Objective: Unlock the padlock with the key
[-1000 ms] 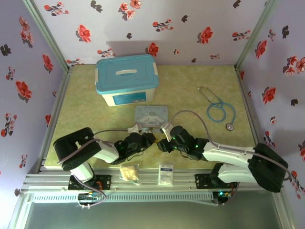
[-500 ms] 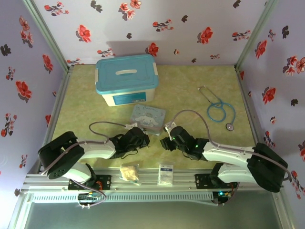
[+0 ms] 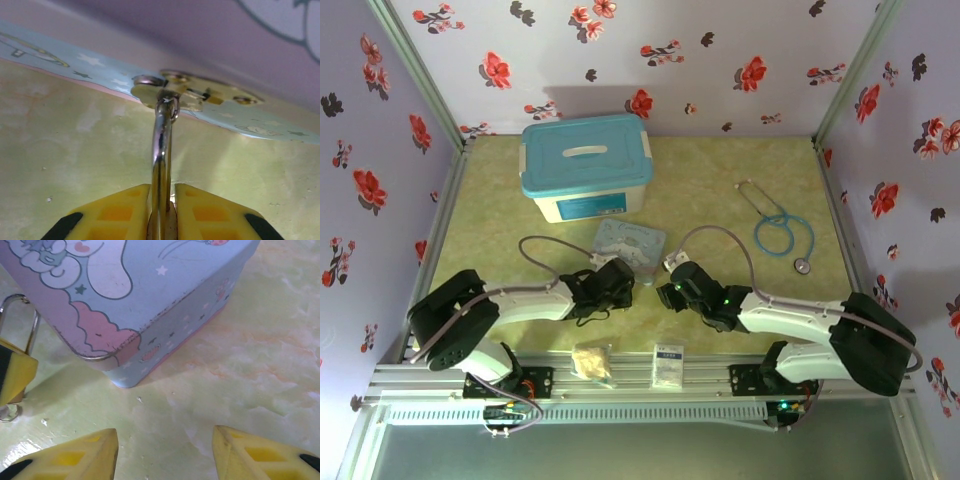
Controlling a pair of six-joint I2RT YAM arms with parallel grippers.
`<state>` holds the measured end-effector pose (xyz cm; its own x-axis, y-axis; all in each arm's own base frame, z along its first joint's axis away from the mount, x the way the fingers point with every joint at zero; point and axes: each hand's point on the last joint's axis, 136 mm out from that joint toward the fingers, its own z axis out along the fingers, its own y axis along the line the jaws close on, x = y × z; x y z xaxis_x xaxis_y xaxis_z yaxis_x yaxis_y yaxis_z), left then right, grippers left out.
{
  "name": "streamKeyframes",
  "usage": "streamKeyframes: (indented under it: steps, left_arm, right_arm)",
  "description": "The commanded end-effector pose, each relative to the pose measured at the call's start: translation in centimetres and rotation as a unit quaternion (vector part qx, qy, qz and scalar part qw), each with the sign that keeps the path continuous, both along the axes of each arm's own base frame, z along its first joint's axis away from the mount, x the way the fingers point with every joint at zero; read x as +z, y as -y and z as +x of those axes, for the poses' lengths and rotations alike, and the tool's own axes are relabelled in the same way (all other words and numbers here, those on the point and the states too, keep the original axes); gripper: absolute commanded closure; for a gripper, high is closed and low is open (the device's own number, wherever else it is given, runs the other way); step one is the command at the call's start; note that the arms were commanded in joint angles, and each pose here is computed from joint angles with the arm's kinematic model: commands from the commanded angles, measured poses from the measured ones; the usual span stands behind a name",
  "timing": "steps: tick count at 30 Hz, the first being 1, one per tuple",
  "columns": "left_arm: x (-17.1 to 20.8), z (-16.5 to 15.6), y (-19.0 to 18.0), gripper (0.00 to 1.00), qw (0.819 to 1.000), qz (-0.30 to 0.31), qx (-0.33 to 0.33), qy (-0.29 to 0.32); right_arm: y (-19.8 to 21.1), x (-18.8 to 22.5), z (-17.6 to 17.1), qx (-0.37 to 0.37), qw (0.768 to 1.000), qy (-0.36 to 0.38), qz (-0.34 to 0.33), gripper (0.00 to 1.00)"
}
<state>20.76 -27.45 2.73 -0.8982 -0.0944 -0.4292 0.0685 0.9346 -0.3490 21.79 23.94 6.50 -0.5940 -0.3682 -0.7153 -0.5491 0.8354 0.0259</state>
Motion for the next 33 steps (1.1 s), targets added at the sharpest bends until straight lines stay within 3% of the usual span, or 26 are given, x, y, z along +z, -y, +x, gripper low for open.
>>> streamKeyframes:
  steps: [1, 17, 33]
  left_arm:
    - [-1.1, -0.4, -2.4, 0.82, 0.995, 0.102, -0.011, 0.002]
    - [-0.2, -0.8, -3.1, 0.78, 0.978, 0.203, -0.037, 0.018]
    - [0.9, -1.7, -2.0, 0.73, 0.966, 0.25, -0.058, 0.031]
  right_arm:
    - [0.2, 0.5, 0.9, -0.02, 1.0, 0.009, -0.005, 0.48]
    - [0.6, -0.8, 1.2, -0.042, 0.999, 0.002, -0.018, 0.49]
    - [0.9, -1.5, 1.1, -0.049, 0.999, -0.006, -0.023, 0.5]
